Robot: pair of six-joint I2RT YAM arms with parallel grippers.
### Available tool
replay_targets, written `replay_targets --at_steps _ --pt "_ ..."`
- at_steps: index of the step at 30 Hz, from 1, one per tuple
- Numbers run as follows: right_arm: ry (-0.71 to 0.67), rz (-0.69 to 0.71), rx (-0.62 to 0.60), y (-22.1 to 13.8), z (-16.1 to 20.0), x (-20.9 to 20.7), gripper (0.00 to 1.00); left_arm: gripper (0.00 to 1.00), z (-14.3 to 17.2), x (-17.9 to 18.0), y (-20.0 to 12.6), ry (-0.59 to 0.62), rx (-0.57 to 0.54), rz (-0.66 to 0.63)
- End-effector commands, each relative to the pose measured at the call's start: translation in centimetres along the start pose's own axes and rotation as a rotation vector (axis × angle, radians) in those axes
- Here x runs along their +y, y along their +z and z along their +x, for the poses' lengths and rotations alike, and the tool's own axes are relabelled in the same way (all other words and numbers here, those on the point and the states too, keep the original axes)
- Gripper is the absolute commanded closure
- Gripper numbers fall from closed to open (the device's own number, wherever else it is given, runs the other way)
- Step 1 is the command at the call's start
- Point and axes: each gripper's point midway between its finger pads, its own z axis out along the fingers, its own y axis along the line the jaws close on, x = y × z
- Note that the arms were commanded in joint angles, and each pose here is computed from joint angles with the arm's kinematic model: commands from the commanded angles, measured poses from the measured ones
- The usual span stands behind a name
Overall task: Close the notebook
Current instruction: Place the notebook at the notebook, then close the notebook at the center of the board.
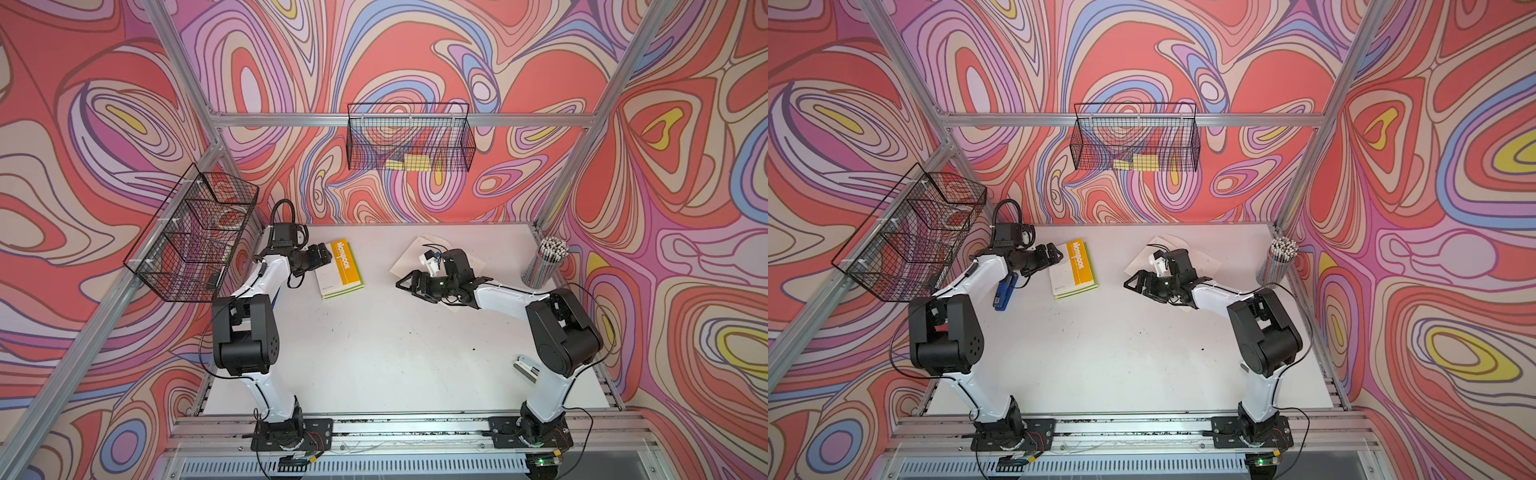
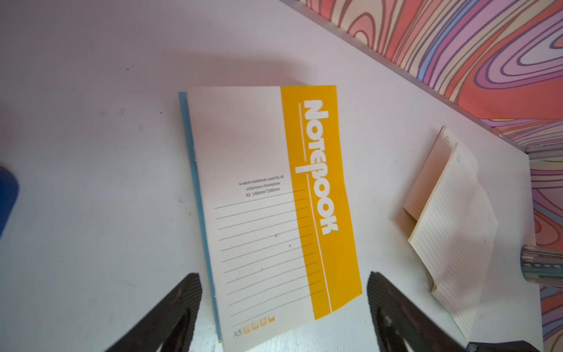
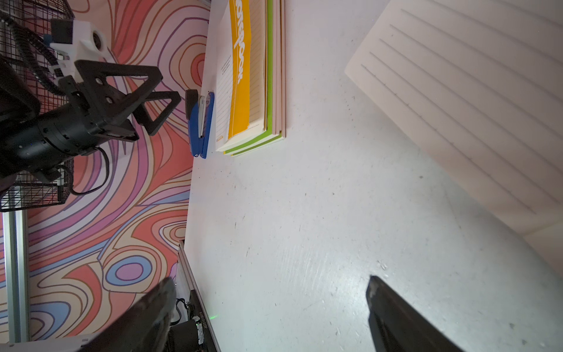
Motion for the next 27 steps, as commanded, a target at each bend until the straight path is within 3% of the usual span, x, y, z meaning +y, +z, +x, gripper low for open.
replay_targets --at_steps 1,9,15,21,27 --pt "-0.019 -0.017 -0.025 -1.1 -0.5 1.3 0.02 0.11 -0.1 -2.5 -1.6 -0.015 -0.055 0.096" --pt "-0.035 -0.004 -0.061 -3.6 0.4 2.5 0.02 0.11 2.2 -6.9 -4.6 -0.077 -0.107 0.251" --pt "-0.042 0.045 -0.074 -5.7 2.2 2.2 0.01 0.13 5.7 -10.7 -6.3 -0.043 -0.097 0.317" --pt "-0.028 0.125 -0.086 -7.6 4.2 -0.2 0.02 0.16 9.7 -12.0 -5.5 -0.073 -0.065 0.35" --pt "0.051 0.161 -0.134 -10.5 4.4 -4.2 0.02 0.17 13.0 -14.4 -3.7 -0.005 -0.016 0.343"
